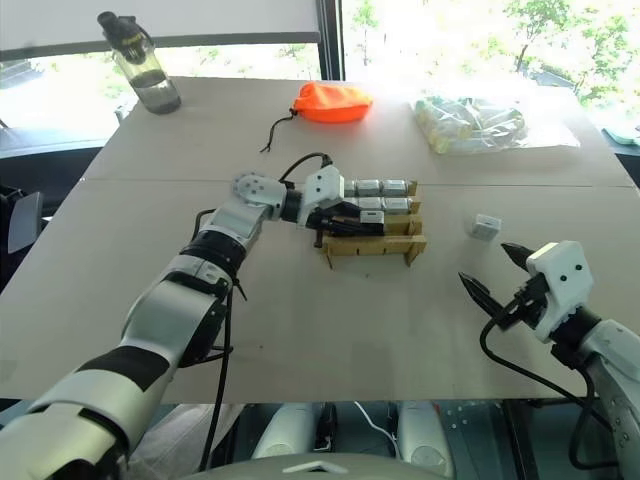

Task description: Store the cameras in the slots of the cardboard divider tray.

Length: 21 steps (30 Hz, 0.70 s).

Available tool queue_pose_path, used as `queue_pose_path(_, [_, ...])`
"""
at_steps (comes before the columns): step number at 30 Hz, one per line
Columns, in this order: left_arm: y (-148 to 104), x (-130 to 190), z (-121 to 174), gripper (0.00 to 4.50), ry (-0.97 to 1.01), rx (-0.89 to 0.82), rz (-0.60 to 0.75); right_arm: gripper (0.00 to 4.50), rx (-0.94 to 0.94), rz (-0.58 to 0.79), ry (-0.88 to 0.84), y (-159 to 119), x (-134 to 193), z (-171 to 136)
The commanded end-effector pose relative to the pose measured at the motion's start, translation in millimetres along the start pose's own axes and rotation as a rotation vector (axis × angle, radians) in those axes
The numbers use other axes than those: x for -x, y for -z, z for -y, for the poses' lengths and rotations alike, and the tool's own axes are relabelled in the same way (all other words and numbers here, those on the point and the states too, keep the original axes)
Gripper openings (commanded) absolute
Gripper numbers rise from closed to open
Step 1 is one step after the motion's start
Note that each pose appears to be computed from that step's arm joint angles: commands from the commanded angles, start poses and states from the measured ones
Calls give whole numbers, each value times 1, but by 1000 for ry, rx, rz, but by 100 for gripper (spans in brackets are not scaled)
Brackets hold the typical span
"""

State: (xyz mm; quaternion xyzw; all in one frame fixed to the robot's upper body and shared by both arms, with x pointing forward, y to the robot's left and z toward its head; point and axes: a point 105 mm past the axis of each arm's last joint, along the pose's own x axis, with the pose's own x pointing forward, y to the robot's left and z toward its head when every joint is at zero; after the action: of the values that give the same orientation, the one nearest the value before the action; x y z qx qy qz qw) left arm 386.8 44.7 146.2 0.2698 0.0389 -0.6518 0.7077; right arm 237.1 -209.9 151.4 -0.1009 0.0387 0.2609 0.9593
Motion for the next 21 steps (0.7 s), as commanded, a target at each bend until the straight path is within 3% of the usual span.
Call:
queue_pose_path(1, [5, 5, 4, 69, 40, 78, -11, 442, 46, 34, 10, -12, 3, 2])
queue_pose_path(3, [4, 6, 5, 69, 55, 109, 2, 442, 49, 32, 9, -11, 3, 3])
queue_pose_path(4, [4, 7, 6, 173, 60, 111, -2, 450, 50, 31, 9, -11, 3, 4])
queue_pose_path(10, [6, 8, -2, 438, -15, 57, -40, 450, 72, 27, -7, -12, -2, 7])
queue_pose_path(17, [-30, 39, -7, 445, -81, -14, 130, 450, 122, -6, 37, -8, -8, 32])
queue_pose_path(21, [-51, 84, 20, 445, -85, 24, 233, 450, 210, -73, -2, 5, -12, 55])
